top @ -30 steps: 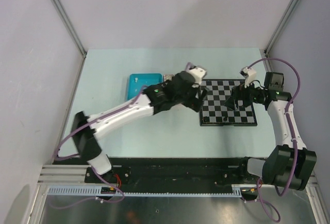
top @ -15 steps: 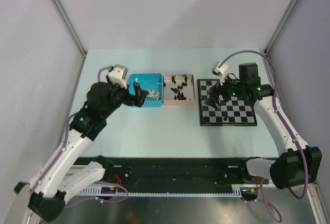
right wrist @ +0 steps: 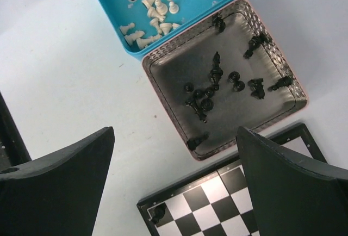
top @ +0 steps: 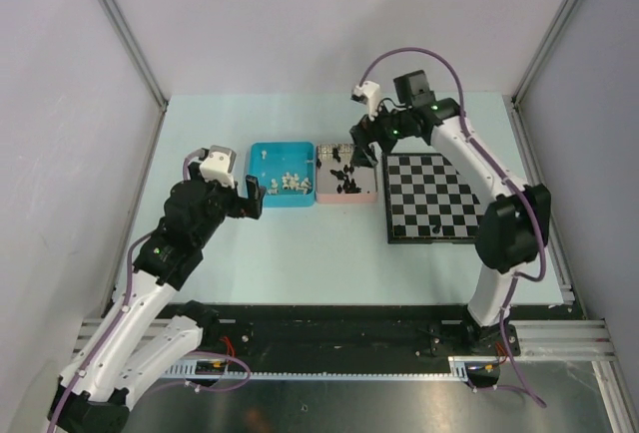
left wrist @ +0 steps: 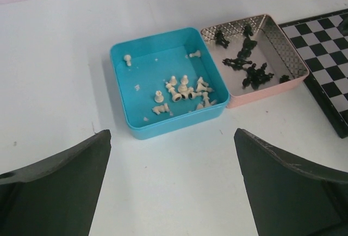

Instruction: Set up the chess pieces on the board

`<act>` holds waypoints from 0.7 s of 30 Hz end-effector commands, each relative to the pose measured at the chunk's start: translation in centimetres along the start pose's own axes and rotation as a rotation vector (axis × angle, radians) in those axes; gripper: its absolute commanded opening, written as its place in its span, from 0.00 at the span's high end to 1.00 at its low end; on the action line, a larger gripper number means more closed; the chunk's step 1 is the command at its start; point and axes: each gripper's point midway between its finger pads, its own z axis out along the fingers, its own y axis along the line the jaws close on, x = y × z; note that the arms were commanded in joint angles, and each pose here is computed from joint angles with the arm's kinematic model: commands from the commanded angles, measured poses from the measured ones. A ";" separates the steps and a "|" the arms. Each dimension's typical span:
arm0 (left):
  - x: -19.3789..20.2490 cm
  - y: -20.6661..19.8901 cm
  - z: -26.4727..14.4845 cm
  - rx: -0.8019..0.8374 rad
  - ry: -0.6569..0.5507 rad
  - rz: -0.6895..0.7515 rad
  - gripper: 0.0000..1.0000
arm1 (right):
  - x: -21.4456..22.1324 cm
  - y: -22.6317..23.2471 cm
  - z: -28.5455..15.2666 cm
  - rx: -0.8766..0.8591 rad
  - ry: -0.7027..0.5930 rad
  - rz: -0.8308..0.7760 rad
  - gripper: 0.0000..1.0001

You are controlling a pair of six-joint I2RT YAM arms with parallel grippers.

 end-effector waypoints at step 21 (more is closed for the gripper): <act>-1.7 2.3 -0.5 -0.113 -0.074 0.038 0.00 | 2.6 -6.8 10.4 0.159 0.230 0.085 0.36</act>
